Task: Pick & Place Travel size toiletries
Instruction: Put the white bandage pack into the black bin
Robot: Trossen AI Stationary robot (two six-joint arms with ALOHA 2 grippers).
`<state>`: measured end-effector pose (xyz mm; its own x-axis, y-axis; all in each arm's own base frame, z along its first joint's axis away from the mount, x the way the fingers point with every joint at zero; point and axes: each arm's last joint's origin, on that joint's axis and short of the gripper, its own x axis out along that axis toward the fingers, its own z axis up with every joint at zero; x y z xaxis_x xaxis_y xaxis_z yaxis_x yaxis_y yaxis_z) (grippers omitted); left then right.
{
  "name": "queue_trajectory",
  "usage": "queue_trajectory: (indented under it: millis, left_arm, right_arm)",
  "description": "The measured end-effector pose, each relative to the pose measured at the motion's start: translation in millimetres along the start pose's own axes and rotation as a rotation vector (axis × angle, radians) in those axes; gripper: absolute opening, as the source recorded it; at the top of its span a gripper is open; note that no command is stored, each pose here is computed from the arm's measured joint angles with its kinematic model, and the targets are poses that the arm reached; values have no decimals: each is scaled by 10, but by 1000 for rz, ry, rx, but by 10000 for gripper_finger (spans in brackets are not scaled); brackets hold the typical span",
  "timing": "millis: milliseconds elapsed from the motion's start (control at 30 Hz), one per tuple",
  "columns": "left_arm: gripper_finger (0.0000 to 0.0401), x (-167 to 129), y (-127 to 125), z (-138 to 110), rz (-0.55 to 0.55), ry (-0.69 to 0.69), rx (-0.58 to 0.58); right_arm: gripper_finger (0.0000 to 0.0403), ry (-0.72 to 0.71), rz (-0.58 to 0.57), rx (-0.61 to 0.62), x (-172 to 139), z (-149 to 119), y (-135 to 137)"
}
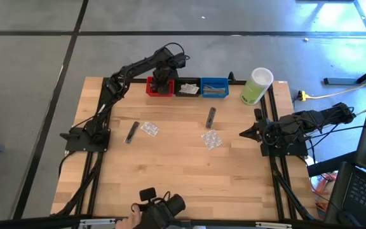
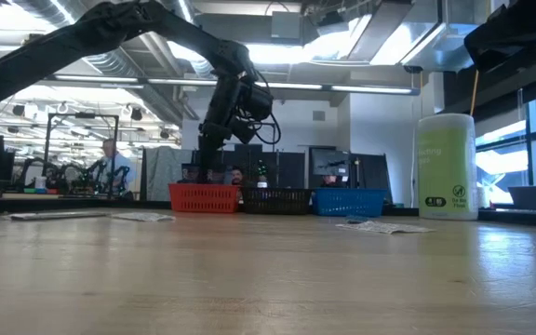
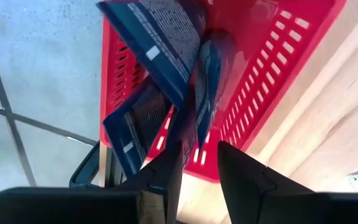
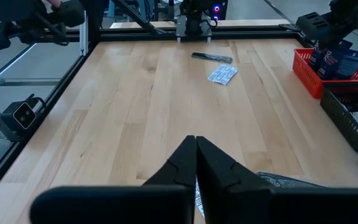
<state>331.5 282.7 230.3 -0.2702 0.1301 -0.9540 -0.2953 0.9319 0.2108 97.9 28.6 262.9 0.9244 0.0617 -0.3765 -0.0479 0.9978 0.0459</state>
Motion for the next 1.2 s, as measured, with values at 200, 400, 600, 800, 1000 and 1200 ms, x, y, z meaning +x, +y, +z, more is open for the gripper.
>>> queue_trajectory:
  millis: [200,400,600,800,1000,1200]
  left_arm:
    - [95,-197,48,-9,-1,-76,-25]
    - [94,-565,86,-93,-8,-218,-88]
    - [90,-864,25,-265,-140,-348,-121]
    - [58,-1213,-110,-353,-206,-553,-111]
    - [19,-1575,-424,-420,-212,-721,-48]
    - [3,-1863,-860,-519,-220,-811,55]
  right_arm:
    - [7,0,0,0,0,-1,0]
    - [11,1,0,8,0,-2,0]
    - [7,13,1,5,0,-13,-1]
    - [12,13,1,8,0,-13,-1]
    - [7,18,-1,7,-1,-17,-2]
    - [20,17,-3,7,0,-18,-3]
